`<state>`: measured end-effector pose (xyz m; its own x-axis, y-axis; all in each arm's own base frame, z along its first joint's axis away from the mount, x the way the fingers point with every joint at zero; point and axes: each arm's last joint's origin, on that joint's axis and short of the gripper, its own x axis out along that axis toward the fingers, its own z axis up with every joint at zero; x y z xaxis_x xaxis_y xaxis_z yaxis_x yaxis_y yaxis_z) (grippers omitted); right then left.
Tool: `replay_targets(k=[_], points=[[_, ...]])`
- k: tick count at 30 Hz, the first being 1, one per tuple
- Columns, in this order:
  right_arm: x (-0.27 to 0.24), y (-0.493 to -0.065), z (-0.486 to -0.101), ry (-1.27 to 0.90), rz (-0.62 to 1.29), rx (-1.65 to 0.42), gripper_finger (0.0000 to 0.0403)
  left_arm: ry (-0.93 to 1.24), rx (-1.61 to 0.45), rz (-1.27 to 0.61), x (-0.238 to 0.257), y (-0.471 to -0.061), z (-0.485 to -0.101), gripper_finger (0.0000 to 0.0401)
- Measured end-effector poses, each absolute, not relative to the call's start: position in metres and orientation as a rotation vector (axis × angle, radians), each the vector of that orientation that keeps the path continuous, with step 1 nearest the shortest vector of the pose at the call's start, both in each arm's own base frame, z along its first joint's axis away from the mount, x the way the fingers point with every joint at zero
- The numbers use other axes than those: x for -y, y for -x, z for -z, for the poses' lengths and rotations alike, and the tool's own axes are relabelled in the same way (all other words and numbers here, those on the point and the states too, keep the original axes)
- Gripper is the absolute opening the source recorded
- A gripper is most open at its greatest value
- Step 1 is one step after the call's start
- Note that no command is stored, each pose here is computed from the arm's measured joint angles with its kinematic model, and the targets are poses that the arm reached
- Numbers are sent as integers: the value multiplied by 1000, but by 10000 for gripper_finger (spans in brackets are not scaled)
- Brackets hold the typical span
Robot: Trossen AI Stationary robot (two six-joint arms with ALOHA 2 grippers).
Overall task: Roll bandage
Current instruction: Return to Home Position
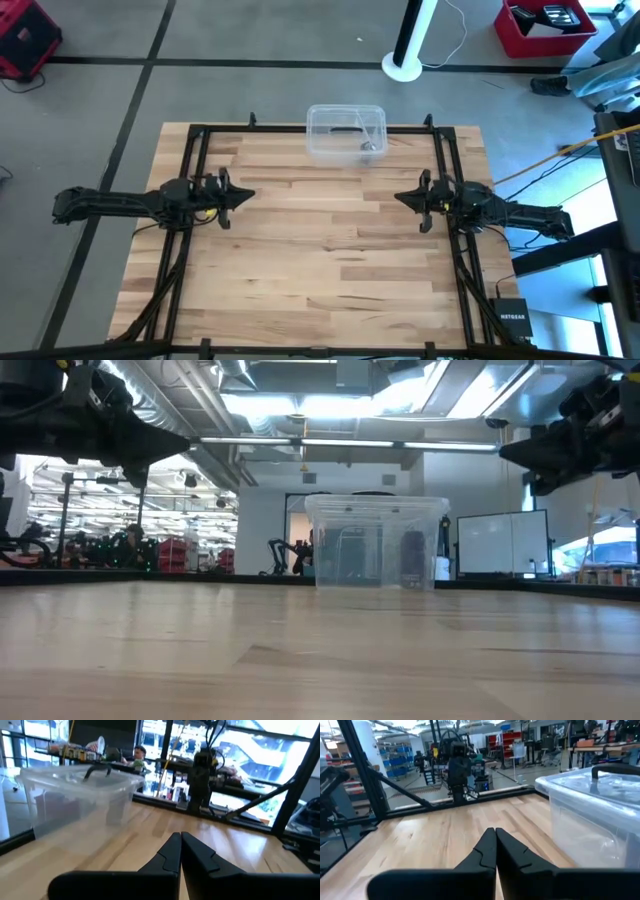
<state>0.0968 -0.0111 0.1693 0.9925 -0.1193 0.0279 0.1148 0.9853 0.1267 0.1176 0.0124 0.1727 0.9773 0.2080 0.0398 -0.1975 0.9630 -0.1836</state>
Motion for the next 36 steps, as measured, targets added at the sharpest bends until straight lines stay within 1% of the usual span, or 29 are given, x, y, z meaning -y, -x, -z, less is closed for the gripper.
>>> replay_targets(k=[7, 12, 15, 17, 21, 29, 36], points=[[11, -97, -169, -128, 104, 33, 5, 223, -43, -216, -12, -118, -162, 7], [11, -97, -169, -133, 114, 32, 5, 224, -145, -227, -12, -116, -153, 2], [11, -97, -168, -205, 113, 36, 5, 219, -218, -235, -12, -115, -146, 1], [11, -97, -168, -212, 113, 36, 5, 217, -265, -240, -12, -114, -141, 3], [11, -97, -168, -211, 114, 33, 5, 217, -275, -237, -12, -114, -140, 7], [11, -97, -168, -211, 115, 37, 5, 217, -275, -237, -12, -114, -140, 1], [11, -97, -168, -211, 115, 37, 5, 217, -276, -237, -12, -114, -140, 7]])
